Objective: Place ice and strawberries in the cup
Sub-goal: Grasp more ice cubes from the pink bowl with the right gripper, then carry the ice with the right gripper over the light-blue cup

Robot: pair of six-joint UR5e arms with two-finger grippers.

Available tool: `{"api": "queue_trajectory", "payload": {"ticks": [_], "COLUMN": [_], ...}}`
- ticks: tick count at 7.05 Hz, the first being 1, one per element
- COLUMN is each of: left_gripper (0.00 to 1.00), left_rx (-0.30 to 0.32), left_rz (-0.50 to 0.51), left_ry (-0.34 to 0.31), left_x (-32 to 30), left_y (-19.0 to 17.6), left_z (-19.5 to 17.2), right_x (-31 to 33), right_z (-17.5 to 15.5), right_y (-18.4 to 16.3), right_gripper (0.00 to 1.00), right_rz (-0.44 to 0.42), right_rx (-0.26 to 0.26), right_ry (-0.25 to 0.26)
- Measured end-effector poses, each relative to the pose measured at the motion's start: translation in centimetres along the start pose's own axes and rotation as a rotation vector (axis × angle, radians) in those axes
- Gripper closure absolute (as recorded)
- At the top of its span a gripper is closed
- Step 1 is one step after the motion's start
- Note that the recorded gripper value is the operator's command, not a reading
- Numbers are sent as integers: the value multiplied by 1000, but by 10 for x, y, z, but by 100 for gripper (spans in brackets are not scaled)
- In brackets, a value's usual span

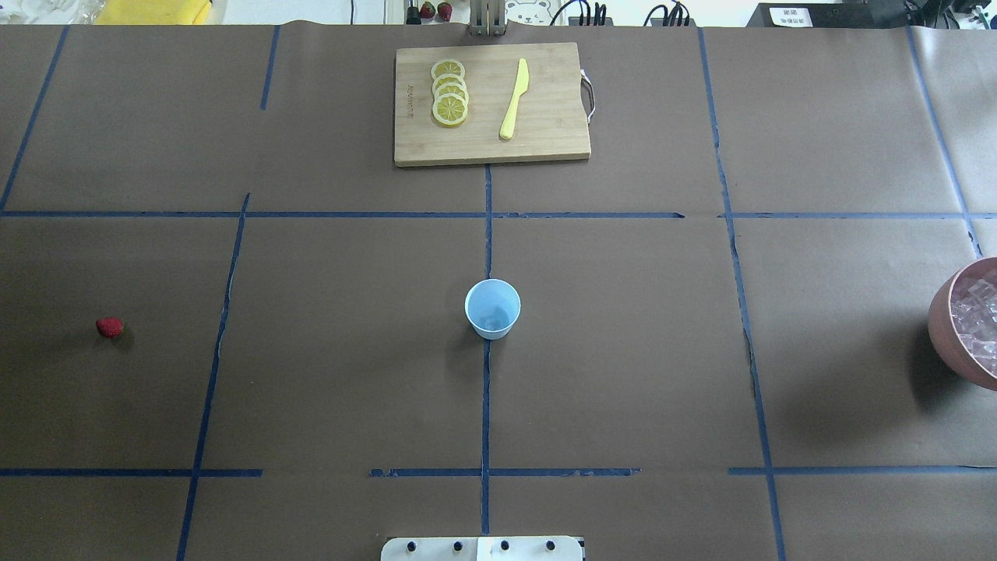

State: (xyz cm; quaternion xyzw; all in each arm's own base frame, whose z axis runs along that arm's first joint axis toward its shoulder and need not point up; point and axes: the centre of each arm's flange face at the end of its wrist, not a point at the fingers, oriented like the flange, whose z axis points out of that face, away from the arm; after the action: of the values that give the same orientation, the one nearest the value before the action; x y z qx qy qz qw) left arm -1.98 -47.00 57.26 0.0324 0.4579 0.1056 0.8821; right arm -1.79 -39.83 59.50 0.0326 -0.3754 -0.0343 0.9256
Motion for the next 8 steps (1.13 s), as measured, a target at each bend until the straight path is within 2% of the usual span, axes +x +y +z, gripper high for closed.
{"api": "queue_trajectory", "payload": {"ticks": [2, 4, 6, 8], "left_gripper": [0, 0, 0, 0], "left_rx": [-1, -2, -2, -3], "left_rz": [0, -1, -1, -2], "left_ry": [0, 0, 0, 2], "left_x": [0, 0, 0, 0], "left_y": [0, 0, 0, 0], "left_z": [0, 0, 0, 1], "right_x": [-79, -201, -347, -492], "right_z": [-34, -49, -46, -25], "right_y": [-19, -52, -72, -68], "right_gripper": [100, 100, 100, 100], "right_rz": [124, 263, 384, 489], "right_rx": [38, 25, -7, -10], "right_ry": [-87, -194, -274, -320]}}
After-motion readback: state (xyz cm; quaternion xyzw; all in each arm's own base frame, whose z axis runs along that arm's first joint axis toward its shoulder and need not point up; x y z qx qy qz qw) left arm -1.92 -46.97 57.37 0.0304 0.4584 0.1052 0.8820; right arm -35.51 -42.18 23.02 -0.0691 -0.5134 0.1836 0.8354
